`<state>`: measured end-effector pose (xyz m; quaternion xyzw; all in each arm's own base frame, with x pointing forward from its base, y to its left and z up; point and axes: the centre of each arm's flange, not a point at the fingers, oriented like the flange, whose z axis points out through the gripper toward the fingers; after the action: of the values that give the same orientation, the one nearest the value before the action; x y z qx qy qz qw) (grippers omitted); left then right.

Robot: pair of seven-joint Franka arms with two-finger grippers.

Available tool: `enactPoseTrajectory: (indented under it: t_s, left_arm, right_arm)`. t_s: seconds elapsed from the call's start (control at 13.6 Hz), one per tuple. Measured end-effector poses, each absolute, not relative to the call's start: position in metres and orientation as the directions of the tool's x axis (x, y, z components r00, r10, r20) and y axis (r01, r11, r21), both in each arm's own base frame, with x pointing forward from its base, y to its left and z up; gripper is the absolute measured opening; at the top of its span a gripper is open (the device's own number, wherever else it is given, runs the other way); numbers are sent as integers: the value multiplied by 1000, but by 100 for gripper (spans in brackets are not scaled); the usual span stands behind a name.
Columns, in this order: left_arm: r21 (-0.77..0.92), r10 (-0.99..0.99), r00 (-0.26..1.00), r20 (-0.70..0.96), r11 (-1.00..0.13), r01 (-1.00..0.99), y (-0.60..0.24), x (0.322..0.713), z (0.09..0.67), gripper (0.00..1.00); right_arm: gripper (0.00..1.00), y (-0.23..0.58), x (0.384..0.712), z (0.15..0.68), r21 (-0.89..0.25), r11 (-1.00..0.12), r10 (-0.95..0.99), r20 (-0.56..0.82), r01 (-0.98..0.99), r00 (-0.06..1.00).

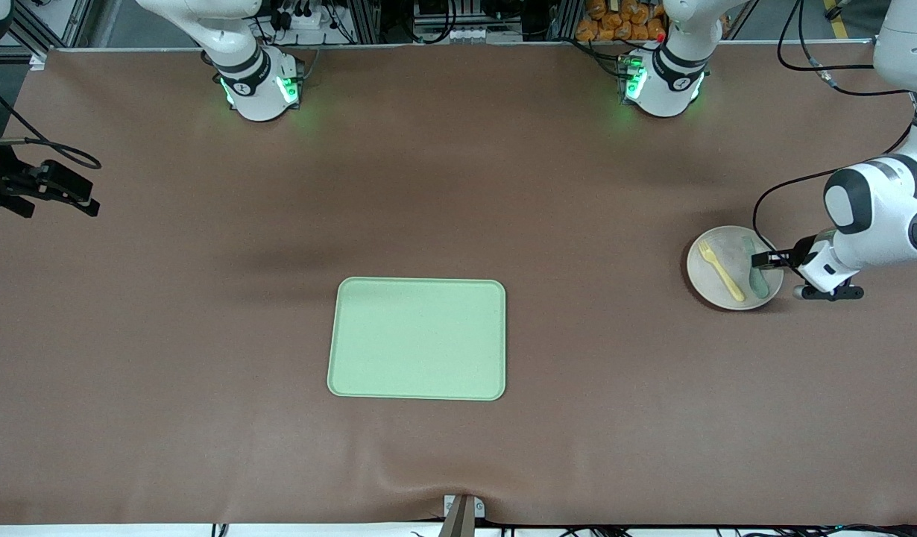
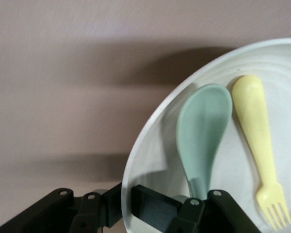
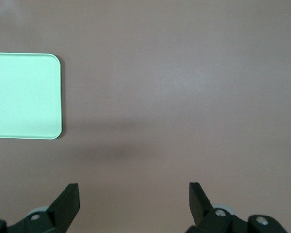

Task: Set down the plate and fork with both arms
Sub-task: 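Carry the plate with the left gripper onto the green tray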

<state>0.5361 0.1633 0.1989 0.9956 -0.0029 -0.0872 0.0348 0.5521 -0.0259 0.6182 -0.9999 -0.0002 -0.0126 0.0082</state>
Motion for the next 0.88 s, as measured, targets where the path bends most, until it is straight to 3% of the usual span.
enactPoseTrajectory:
  t_s: [0.51,0.88]
  left_arm:
    - [233,-5,995,-103,-972,20,95,584,251,0]
    - [331,2,994,-110,-943,39,-14,627,289,0]
  right_arm:
    - [100,-26,552,618,-16,-1000,0,25,0,1000]
    - [100,-27,552,618,-16,-1000,-1,24,-1,1000]
